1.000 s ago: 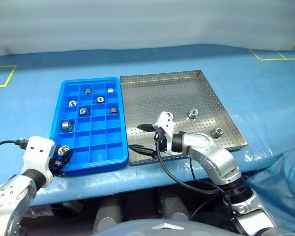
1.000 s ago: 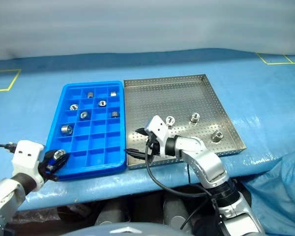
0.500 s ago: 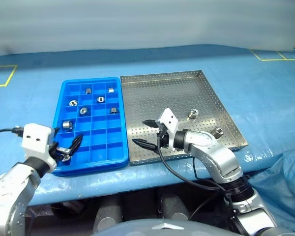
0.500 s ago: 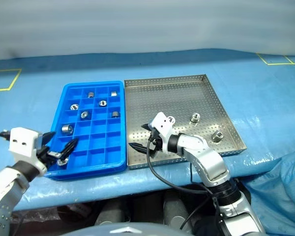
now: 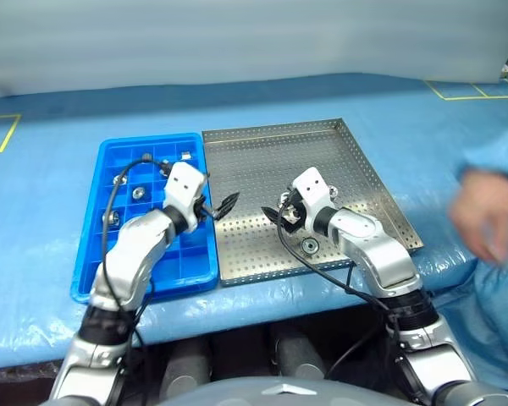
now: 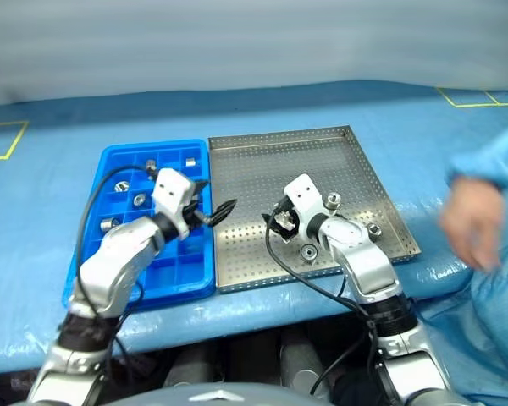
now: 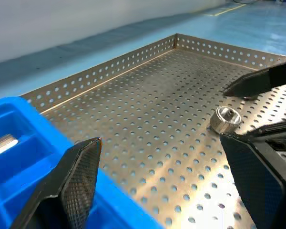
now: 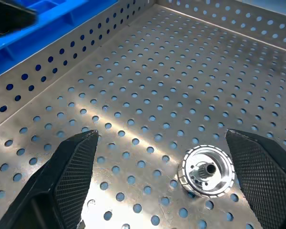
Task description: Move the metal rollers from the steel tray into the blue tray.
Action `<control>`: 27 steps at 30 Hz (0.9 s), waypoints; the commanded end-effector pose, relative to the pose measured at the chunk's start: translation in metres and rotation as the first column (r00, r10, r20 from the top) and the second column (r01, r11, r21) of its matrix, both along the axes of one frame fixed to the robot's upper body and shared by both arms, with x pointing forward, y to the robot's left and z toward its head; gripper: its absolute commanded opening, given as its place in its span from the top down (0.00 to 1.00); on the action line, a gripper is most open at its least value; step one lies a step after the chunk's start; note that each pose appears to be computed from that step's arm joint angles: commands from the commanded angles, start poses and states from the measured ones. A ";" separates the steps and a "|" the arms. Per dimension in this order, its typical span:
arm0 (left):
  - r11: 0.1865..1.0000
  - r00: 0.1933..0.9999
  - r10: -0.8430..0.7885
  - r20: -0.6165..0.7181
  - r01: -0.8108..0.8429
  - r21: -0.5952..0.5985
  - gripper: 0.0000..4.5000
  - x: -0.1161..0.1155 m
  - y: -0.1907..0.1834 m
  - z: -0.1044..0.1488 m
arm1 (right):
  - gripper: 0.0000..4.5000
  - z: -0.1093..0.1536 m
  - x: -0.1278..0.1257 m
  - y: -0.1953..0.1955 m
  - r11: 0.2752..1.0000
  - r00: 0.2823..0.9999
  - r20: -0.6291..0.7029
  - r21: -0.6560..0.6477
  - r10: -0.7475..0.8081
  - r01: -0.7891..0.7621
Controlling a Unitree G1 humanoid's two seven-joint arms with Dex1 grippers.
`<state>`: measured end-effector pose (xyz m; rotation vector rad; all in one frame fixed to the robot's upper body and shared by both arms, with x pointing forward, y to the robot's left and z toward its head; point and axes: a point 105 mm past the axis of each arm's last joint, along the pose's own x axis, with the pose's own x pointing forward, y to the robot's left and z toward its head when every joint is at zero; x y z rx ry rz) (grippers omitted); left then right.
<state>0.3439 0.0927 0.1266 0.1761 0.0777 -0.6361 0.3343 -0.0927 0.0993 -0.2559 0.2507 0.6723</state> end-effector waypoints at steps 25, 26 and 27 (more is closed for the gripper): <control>0.988 0.989 -0.121 -0.089 0.128 0.081 0.04 0.030 -0.027 -0.037 | 0.00 0.016 -0.022 -0.016 0.997 0.996 0.062 0.041 -0.068 0.065; 0.988 0.989 -0.120 -0.090 0.127 0.082 0.04 0.029 -0.026 -0.038 | 0.00 0.016 -0.022 -0.015 0.997 0.996 0.062 0.041 -0.064 0.062; 0.989 0.989 -0.119 -0.091 0.126 0.082 0.04 0.029 -0.026 -0.038 | 0.00 0.016 -0.022 -0.014 0.997 0.996 0.061 0.040 -0.061 0.058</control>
